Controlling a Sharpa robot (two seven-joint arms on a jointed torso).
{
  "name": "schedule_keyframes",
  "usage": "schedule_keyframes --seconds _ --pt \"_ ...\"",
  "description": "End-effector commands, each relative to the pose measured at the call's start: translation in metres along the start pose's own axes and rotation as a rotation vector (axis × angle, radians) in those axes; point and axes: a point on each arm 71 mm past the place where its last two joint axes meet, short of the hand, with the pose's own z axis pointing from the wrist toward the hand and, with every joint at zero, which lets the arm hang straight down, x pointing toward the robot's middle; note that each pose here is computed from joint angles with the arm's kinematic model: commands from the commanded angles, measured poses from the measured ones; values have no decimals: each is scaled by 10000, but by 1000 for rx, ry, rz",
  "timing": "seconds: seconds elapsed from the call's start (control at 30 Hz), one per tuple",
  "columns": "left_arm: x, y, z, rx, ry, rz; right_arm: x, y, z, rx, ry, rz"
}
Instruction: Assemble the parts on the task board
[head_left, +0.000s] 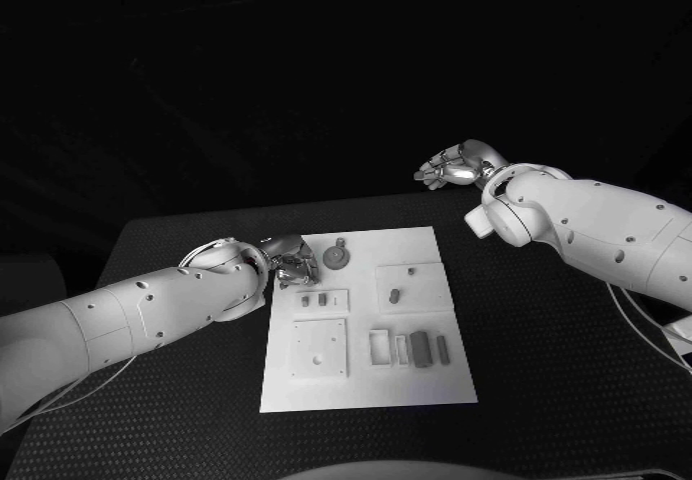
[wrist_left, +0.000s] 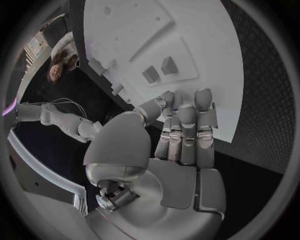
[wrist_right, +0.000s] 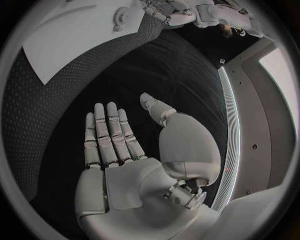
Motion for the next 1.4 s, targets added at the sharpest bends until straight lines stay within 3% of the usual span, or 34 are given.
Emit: schedule_keyframes --seconds 0.03,0.73,1.4 --pt "29 -14 -2 -1 38 -31 12 10 -1 -13 14 -1" --pt "13 -2 16 -9 18 -23 12 11 -1 -13 14 -1" --pt "33 -42 54 -3 30 -14 20 16 0 -15 17 -1"
